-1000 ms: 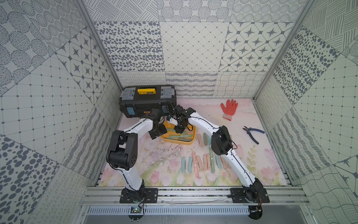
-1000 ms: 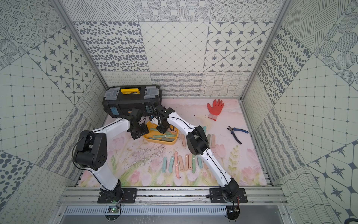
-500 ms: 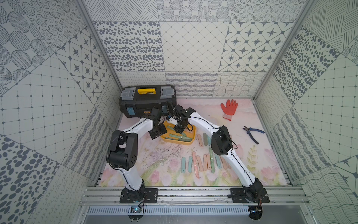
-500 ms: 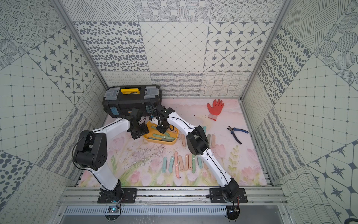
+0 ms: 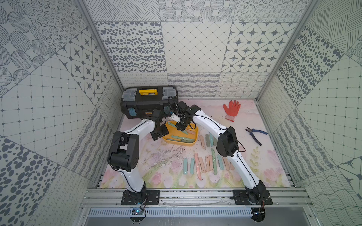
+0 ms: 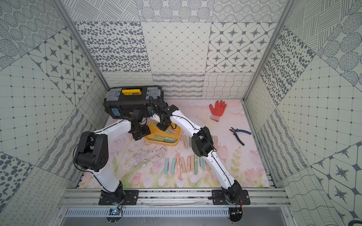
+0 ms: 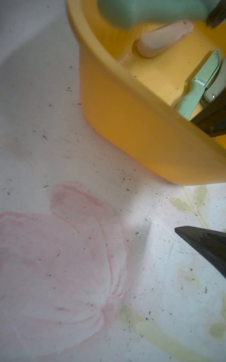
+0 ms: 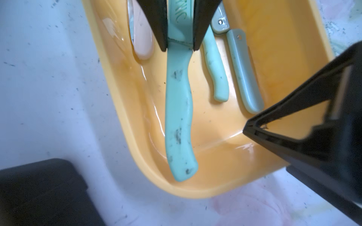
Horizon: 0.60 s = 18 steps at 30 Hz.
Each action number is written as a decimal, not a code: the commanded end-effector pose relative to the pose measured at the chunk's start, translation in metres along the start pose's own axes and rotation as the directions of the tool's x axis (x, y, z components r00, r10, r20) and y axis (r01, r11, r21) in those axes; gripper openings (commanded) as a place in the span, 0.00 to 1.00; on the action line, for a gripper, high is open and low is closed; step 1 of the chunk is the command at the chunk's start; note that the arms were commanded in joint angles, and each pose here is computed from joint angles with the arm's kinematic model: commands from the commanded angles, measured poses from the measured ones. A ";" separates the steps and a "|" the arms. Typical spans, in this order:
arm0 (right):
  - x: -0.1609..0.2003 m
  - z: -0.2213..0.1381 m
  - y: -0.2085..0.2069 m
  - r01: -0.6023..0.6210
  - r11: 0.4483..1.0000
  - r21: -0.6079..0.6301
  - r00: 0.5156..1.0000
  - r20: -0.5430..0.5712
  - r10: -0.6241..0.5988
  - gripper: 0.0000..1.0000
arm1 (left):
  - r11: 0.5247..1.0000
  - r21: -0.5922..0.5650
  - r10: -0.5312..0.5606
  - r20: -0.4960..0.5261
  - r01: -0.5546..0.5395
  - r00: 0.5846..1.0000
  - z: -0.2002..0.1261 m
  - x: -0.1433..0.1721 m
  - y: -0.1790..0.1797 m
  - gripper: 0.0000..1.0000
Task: Take the fruit knife out of the storage box
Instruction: Pick up the fruit knife from the storage box.
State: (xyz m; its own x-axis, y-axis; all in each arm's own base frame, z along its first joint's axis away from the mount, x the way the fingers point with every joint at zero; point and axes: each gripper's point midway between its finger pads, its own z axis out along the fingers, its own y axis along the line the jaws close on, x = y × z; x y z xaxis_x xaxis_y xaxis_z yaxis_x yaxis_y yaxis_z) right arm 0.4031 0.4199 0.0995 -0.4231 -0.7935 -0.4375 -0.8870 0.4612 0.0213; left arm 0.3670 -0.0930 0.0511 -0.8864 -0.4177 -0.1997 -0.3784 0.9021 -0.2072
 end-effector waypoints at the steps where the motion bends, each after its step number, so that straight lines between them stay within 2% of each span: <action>1: -0.023 -0.050 -0.004 -0.008 0.998 0.066 0.997 0.080 0.003 0.15 | 1.000 0.026 -0.011 0.014 0.011 1.000 -0.008 -0.004 -0.003 0.68; 9: -0.014 -0.086 -0.028 -0.124 0.975 0.187 0.991 0.075 0.112 0.15 | 0.999 0.046 -0.011 0.023 0.010 1.000 -0.012 -0.007 -0.006 0.68; 18: 0.019 -0.124 -0.044 -0.281 0.925 0.257 0.959 0.102 0.263 0.15 | 0.999 0.051 -0.012 0.019 0.011 1.000 -0.011 -0.007 -0.007 0.68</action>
State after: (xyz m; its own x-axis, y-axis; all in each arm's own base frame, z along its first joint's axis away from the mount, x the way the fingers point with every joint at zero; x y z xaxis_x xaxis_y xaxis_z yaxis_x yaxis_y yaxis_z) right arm 0.4058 0.3471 0.1745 -0.5894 -0.6794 -0.4371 -0.7257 0.6830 -0.0831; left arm 0.3703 -0.0943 0.0594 -0.8806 -0.4243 -0.2111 -0.3742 0.8958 -0.2396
